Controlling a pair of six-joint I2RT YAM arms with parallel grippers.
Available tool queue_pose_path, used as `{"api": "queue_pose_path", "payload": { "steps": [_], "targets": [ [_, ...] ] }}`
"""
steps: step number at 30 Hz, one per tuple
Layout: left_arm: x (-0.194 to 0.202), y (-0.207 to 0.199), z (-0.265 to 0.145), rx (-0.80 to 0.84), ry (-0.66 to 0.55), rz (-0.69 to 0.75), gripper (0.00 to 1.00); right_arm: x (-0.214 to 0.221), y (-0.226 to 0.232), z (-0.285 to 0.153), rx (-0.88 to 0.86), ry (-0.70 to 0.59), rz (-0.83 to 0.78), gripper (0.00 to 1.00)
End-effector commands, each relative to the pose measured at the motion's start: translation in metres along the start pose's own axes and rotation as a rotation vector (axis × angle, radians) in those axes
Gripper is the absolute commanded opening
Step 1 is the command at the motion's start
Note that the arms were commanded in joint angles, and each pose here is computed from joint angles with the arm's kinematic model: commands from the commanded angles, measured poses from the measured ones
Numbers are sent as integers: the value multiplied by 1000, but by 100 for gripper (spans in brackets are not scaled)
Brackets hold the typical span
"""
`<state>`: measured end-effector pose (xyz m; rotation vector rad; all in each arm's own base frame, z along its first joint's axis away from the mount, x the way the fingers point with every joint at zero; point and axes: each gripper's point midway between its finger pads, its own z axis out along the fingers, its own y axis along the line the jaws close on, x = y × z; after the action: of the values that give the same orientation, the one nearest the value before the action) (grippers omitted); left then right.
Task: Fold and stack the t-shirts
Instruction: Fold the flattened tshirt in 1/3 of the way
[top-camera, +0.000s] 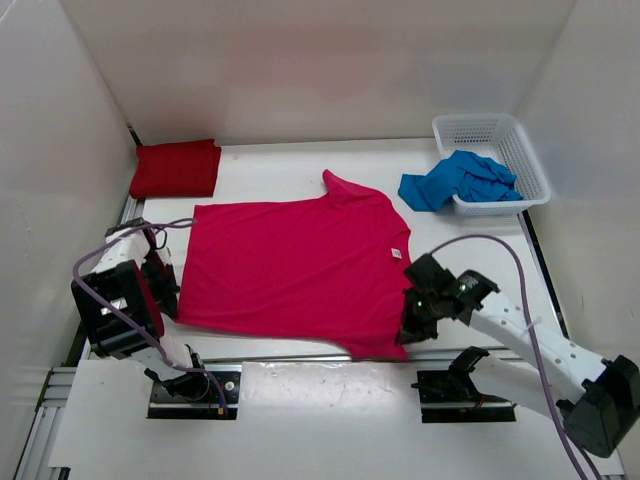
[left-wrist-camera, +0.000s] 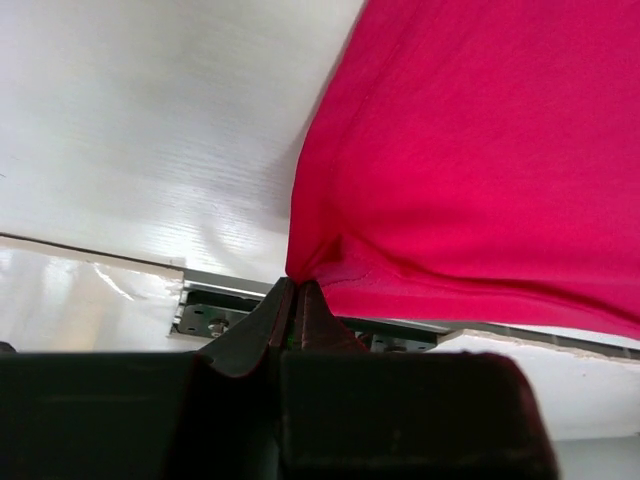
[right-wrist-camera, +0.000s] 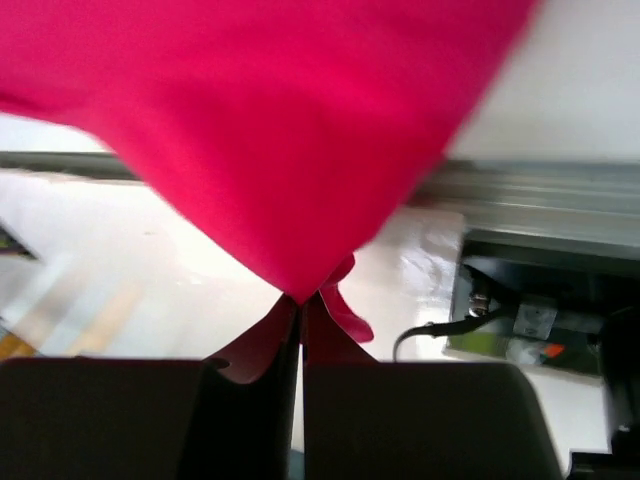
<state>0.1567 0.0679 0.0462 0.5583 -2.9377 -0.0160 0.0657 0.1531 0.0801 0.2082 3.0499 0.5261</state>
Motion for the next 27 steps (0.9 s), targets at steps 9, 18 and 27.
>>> {"api": "queue_pose_path", "payload": {
  "steps": [9, 18, 27],
  "targets": [
    [-74, -24, -35, 67, -104, 56, 10, -147, 31, -12, 21, -130, -206, 0],
    [-90, -51, -25, 22, -89, 173, 12, -216, 30, 9, 50, -94, -241, 0],
    [-111, -47, -23, -42, -139, 181, 12, -241, 11, 19, 83, -72, -194, 0]
  ]
}}
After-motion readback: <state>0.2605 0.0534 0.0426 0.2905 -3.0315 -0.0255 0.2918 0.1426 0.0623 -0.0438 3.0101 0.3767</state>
